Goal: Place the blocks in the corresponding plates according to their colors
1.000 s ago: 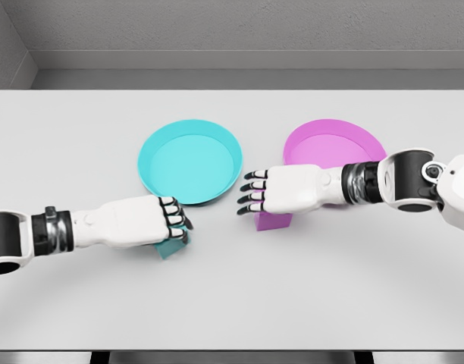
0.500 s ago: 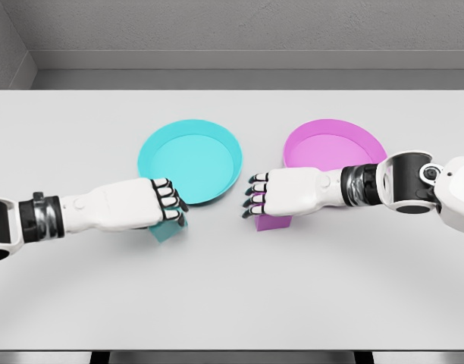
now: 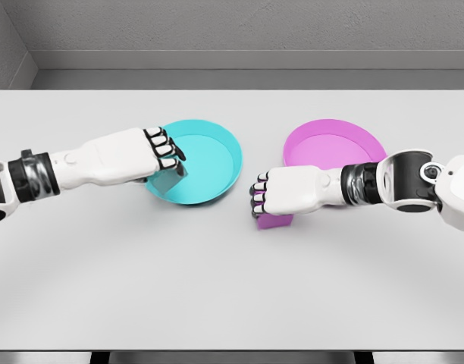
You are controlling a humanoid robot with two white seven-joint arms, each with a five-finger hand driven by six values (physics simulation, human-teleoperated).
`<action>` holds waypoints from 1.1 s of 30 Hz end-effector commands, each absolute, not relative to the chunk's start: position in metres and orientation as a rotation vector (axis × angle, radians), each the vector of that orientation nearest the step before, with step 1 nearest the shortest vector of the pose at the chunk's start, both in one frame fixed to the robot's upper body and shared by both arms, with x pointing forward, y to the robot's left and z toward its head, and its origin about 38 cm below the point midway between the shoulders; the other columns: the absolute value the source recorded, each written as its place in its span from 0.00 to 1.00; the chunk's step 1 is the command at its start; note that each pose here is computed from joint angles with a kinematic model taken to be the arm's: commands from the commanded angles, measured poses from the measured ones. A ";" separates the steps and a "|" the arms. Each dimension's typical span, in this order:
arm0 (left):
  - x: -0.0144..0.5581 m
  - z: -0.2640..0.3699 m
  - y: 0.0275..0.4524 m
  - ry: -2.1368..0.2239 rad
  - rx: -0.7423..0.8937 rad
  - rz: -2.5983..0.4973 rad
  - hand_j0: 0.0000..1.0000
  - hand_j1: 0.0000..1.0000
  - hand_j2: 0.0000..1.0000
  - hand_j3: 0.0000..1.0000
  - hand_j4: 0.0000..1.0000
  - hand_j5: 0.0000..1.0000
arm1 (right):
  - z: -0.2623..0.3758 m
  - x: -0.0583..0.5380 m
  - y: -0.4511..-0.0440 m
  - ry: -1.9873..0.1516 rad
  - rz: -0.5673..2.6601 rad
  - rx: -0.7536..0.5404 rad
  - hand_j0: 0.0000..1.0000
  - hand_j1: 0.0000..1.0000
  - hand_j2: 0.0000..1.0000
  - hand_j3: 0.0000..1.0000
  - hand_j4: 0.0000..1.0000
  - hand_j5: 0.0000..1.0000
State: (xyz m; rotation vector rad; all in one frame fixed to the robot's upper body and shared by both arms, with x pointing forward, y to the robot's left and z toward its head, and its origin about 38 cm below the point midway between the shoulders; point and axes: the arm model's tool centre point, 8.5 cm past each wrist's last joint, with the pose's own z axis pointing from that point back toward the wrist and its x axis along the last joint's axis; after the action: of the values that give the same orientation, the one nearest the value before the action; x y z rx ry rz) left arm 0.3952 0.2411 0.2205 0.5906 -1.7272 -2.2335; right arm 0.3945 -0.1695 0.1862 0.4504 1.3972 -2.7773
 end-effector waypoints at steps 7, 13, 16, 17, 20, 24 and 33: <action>0.430 0.193 0.232 -1.671 0.600 -2.168 0.35 0.35 0.35 0.35 0.35 0.35 | 0.195 0.397 -0.167 1.422 -2.759 0.466 0.62 0.62 0.62 0.62 0.62 0.62; 0.443 0.180 0.207 -1.658 0.615 -2.185 0.35 0.35 0.35 0.35 0.35 0.35 | 0.200 0.398 -0.167 1.433 -2.750 0.481 0.62 0.62 0.62 0.62 0.62 0.62; 0.444 0.179 0.203 -1.656 0.621 -2.196 0.35 0.35 0.35 0.35 0.35 0.35 | 0.209 0.400 -0.166 1.447 -2.728 0.505 0.62 0.62 0.62 0.62 0.62 0.62; 0.444 0.178 0.202 -1.654 0.625 -2.201 0.35 0.35 0.35 0.35 0.35 0.35 | 0.212 0.402 -0.166 1.445 -2.724 0.515 0.62 0.62 0.62 0.62 0.62 0.62; 0.447 0.173 0.200 -1.637 0.611 -2.205 0.37 0.37 0.37 0.37 0.37 0.37 | 0.222 0.404 -0.167 1.465 -2.705 0.544 0.62 0.62 0.62 0.62 0.62 0.62; 0.448 0.174 0.199 -1.642 0.610 -2.205 0.53 0.53 0.53 0.53 0.53 0.53 | 0.238 0.409 -0.169 1.494 -2.676 0.603 0.62 0.62 0.62 0.62 0.62 0.62; 0.449 0.177 0.199 -1.644 0.615 -2.206 0.88 0.88 0.88 0.88 0.88 0.88 | 0.258 0.425 -0.195 1.502 -2.704 0.726 0.61 0.61 0.61 0.61 0.61 0.61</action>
State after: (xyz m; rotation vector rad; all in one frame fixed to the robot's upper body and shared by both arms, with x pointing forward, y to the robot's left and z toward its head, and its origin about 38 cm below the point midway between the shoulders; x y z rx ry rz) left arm 0.4489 0.1986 0.1766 0.6187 -1.6408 -2.2123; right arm 0.4202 -0.1858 0.2526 0.6882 1.5068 -2.6900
